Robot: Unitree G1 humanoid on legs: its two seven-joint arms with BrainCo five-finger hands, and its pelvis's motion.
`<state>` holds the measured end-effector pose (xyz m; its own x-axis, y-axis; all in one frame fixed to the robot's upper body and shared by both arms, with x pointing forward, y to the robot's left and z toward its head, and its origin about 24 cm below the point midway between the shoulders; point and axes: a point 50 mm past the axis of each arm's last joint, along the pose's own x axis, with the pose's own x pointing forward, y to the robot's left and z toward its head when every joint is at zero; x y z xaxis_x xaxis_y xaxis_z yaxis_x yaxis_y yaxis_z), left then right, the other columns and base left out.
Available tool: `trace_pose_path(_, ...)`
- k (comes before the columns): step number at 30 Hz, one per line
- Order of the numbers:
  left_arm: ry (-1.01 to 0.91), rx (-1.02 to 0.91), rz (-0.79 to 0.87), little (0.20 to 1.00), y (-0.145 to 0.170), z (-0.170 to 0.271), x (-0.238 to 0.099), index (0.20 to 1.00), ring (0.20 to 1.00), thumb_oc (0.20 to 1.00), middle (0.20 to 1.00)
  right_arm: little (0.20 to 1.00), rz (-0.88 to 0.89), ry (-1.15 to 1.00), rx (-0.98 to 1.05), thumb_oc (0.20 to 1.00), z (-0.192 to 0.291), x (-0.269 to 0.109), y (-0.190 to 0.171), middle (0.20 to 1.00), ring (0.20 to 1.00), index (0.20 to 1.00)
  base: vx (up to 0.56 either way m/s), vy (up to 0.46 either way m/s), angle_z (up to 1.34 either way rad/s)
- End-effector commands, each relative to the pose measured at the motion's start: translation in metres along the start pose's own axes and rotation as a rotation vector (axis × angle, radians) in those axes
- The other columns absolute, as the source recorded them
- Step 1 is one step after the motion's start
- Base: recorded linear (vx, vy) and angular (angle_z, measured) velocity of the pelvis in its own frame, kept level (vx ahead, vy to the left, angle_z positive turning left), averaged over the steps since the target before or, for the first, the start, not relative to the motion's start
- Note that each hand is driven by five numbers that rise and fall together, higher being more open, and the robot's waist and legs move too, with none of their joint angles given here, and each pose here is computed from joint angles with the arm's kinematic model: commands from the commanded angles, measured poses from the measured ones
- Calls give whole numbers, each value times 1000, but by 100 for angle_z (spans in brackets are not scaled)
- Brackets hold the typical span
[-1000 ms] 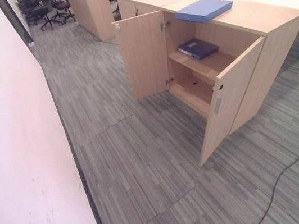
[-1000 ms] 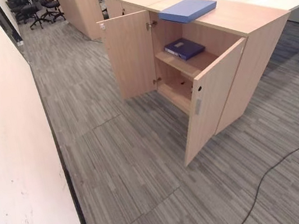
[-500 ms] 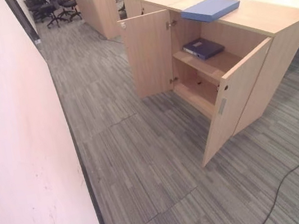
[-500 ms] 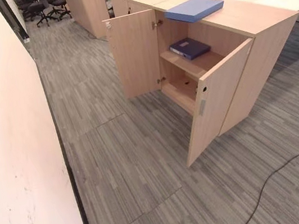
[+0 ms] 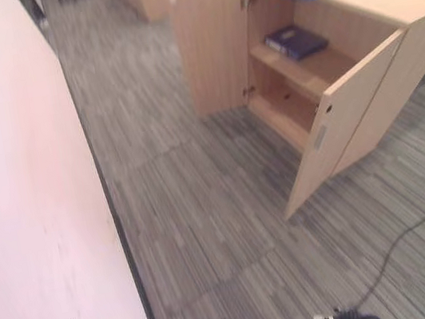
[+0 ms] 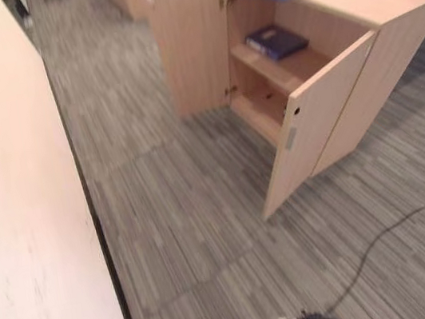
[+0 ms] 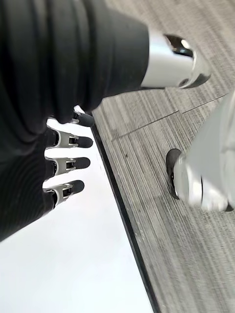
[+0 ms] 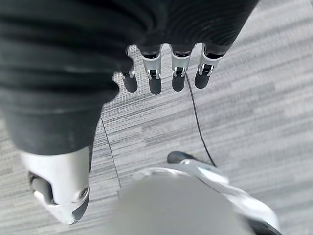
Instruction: Put the empty folder in the office cabinet
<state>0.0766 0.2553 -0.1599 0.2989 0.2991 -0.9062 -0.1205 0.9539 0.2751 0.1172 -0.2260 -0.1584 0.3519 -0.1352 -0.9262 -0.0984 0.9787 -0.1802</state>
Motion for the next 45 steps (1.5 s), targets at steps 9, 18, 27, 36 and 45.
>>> trace_pose_path(9, 58, -55, 30, 1000, 0, -19, -3, 1000, 1000, 1000, 1000, 1000, -65, 26, -108, 1000, -9, -3, -21, 1000, 1000, 1000, 200, 54, 16)
trace_pose_path(18, 90, -66, 43, 1000, 3, -32, -5, 1000, 1000, 1000, 1000, 1000, -20, 85, -156, 1000, -25, -3, -9, 1000, 1000, 1000, 286, 168, -14)
trace_pose_path(27, 55, -43, 40, 1000, 2, -20, -3, 1000, 1000, 1000, 1000, 1000, -16, 45, -171, 1000, -10, -2, -10, 1000, 1000, 1000, 201, 238, 0)
trace_pose_path(36, 29, 19, 23, 1000, -1, -9, -1, 1000, 1000, 1000, 1000, 1000, -13, -14, -151, 1000, 10, 1, -5, 1000, 1000, 1000, 108, 36, 33)
trace_pose_path(45, 57, 74, 26, 1000, 3, -18, -3, 1000, 1000, 1000, 1000, 1000, 0, -2, -142, 1000, 4, 0, -3, 1000, 1000, 1000, 188, -96, 44)
